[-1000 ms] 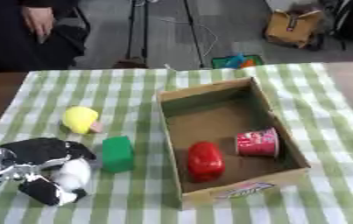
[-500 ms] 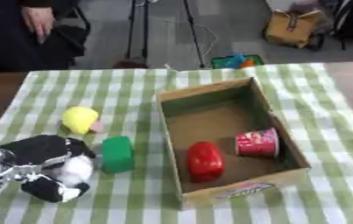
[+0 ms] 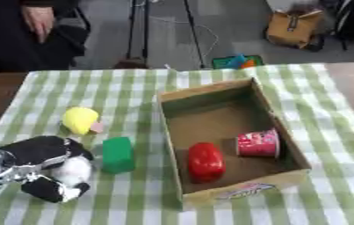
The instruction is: Pick up objects on the table and place them in the box.
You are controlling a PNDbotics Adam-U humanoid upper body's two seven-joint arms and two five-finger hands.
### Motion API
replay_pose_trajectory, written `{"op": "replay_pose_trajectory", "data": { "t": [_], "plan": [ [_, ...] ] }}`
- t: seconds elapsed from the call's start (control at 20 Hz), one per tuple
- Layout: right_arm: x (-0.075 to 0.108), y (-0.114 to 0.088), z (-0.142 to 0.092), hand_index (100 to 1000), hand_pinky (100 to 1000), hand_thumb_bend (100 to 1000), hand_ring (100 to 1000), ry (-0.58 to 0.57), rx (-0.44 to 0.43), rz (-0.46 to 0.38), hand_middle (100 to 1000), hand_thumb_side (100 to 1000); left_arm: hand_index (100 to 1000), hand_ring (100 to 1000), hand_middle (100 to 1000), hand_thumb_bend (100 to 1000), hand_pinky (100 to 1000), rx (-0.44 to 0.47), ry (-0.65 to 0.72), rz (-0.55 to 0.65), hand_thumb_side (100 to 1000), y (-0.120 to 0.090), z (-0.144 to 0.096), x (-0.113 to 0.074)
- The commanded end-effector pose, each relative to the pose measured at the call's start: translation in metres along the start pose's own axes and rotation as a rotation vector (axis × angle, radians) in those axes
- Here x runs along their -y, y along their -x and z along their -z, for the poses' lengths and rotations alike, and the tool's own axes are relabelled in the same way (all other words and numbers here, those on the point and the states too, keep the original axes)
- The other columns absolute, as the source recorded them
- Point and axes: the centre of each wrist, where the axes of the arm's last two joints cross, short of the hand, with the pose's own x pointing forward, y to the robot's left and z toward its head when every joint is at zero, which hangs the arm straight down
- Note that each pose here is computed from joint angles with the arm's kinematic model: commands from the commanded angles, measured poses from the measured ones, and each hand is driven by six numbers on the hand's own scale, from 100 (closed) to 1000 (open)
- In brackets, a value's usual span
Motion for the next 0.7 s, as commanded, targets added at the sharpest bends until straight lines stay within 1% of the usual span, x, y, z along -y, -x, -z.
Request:
{"op": "replay_pose_trajectory", "data": {
  "t": [0.05, 0.2, 0.25, 0.3, 0.35, 0.45, 0.7],
  "plan": [
    [-0.0015, -0.0065, 0.0076, 601, 615, 100, 589, 0.017, 0.033, 0.025, 464, 482, 835, 526, 655, 124, 157, -0.02, -0.001, 0.03, 581, 0.0048, -0.0074, -0.0127],
    [-0.0013, -0.0064, 0.0077, 600, 615, 100, 589, 0.017, 0.034, 0.024, 464, 481, 825, 523, 651, 123, 150, -0.025, 0.004, 0.03, 568, 0.0049, -0.0079, -0.0133],
    [-0.0012, -0.0064, 0.0077, 601, 615, 100, 589, 0.017, 0.033, 0.024, 463, 478, 809, 522, 648, 112, 140, -0.026, 0.005, 0.031, 528, 0.0048, -0.0081, -0.0136],
    [-0.0011, -0.0063, 0.0076, 601, 615, 100, 589, 0.017, 0.033, 0.024, 463, 478, 809, 522, 648, 112, 140, -0.027, 0.005, 0.032, 528, 0.0048, -0.0082, -0.014],
    [-0.0011, -0.0063, 0.0076, 601, 615, 100, 589, 0.017, 0.033, 0.024, 463, 478, 792, 523, 645, 109, 142, -0.029, 0.007, 0.031, 490, 0.0048, -0.0083, -0.014],
    [-0.001, -0.0063, 0.0078, 600, 615, 100, 588, 0.017, 0.033, 0.024, 463, 476, 775, 527, 647, 124, 145, -0.034, 0.01, 0.029, 481, 0.0051, -0.0084, -0.0136],
    [-0.0012, -0.0064, 0.0081, 598, 614, 100, 588, 0.018, 0.035, 0.027, 463, 475, 738, 528, 635, 125, 160, -0.049, 0.01, 0.016, 470, 0.0068, -0.008, -0.0107]
  ]
}}
